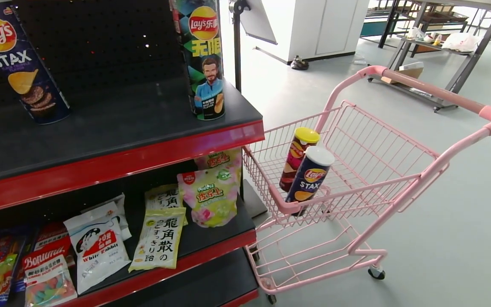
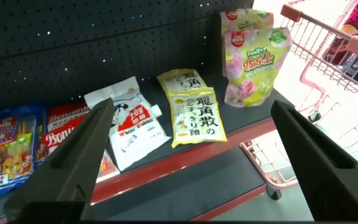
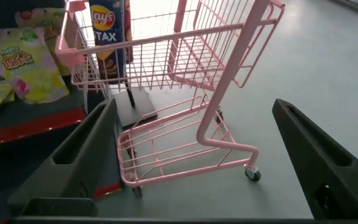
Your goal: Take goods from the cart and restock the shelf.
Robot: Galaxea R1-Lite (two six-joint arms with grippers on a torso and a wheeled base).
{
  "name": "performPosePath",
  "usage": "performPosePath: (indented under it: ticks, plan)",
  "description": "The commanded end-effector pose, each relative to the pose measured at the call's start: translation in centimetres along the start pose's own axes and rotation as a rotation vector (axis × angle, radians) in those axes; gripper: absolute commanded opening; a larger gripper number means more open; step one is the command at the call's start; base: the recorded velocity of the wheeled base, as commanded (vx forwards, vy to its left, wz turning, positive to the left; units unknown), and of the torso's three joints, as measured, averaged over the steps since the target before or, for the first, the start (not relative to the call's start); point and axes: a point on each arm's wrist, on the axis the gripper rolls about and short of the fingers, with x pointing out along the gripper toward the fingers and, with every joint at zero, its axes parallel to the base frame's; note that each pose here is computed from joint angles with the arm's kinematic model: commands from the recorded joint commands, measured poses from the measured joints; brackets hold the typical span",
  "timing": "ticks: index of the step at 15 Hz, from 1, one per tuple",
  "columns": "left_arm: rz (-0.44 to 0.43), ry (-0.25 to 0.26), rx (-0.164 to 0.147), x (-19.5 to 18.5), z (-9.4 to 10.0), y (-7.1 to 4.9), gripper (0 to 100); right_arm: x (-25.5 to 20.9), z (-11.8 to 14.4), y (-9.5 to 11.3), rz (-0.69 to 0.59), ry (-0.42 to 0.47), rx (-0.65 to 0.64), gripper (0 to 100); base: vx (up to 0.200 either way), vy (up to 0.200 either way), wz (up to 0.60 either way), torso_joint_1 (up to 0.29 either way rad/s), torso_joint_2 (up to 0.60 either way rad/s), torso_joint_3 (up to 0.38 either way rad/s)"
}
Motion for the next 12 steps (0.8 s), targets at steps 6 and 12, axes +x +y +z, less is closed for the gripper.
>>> performPosePath:
  ticks: [6, 12]
  plan:
    - [0.002, 0.001, 0.001, 0.0, 0.0, 0.0, 100, 19.1, 15.4, 0.9, 0.132, 0.189, 0.228, 100, 0.000, 0.000, 0.00, 0.000, 0.00, 0.000]
    - [0.003, 0.001, 0.001, 0.0, 0.0, 0.0, 100, 29.0, 5.0, 4.7, 0.272, 0.418, 0.217, 100, 0.000, 0.000, 0.00, 0.000, 0.00, 0.000]
